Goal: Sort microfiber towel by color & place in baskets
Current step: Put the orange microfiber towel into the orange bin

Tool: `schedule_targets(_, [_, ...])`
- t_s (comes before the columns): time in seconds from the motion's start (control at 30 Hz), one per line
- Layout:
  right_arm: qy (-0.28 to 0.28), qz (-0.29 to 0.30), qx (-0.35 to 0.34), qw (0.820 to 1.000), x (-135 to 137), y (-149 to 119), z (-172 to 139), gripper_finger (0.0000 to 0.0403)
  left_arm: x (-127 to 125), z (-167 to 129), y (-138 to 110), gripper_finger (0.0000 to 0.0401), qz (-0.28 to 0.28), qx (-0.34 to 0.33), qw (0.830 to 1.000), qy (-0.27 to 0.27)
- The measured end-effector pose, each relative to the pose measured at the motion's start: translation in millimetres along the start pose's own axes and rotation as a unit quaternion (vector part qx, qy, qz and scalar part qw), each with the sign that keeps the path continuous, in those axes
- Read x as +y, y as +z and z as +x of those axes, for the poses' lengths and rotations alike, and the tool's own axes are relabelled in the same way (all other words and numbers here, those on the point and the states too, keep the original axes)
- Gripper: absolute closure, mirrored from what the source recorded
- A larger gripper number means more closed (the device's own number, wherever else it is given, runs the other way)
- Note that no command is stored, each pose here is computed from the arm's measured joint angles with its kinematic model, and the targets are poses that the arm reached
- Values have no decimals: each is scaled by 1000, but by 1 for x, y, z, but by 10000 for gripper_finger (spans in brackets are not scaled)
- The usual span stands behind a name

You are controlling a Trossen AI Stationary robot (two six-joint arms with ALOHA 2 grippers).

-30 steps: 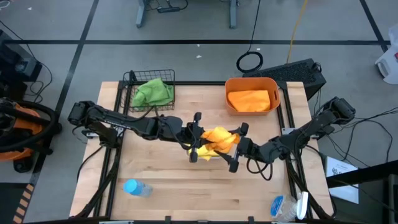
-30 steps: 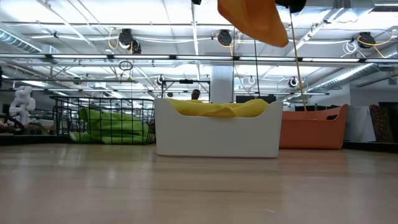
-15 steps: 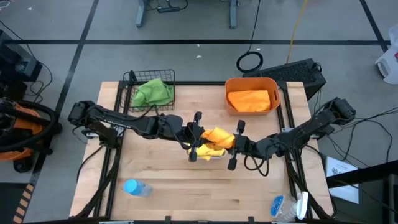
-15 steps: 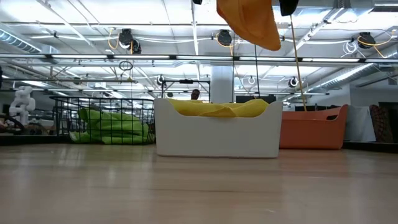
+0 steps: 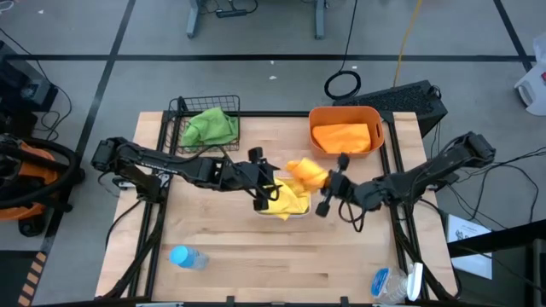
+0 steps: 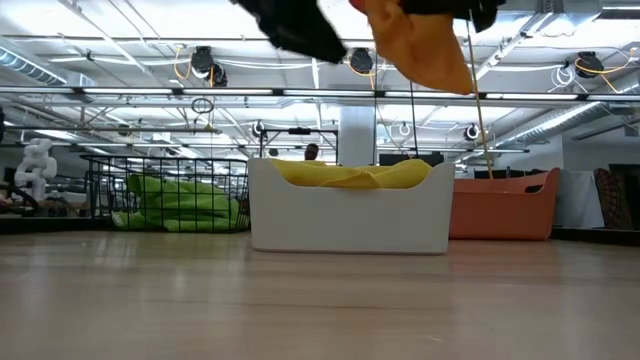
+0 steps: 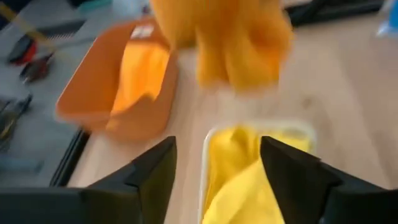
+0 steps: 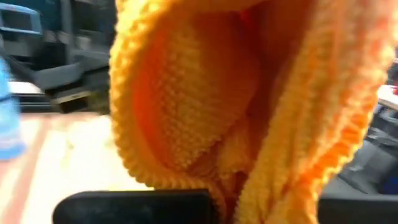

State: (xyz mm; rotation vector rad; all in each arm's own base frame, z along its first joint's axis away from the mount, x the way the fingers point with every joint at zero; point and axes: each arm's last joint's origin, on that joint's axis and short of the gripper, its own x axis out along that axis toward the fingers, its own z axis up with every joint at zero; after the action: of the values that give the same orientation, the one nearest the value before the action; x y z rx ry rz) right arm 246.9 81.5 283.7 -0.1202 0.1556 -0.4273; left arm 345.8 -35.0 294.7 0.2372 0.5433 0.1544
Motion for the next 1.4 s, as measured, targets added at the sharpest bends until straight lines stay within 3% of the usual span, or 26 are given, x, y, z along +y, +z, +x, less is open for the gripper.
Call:
schedule_targets(0.13, [-57,-12,17,998,-27,6,-6,395,3,-1,-12,144,-14,61,997,36])
schedule_targets(0.27, [-129,-28,50,990,-62,6,-8,395,4,-2,-13,142,-19,66,997,38])
schedule_targets(0.37, [-179,-16,72,981,-89,4,-6,395,0,-1,-19,141,-16,45,998,36])
schedule_targets(0.63, [-226,-8,173,959,-148,-18,14,396,1,-16,-40,141,-47,-69,996,45])
schedule_targets(0.77, [-230,-2,215,949,-176,-31,27,396,5,-28,-35,141,-57,-102,992,48])
schedule_targets(0.97, [-205,27,278,938,-206,-57,46,396,3,-29,-35,141,-53,-100,993,43])
schedule_targets(1.23, [-172,6,370,913,-217,-95,70,393,-1,-29,-35,141,-50,-99,993,38])
schedule_targets(1.4, [-145,3,410,900,-218,-105,75,392,-1,-29,-36,141,-48,-93,994,37])
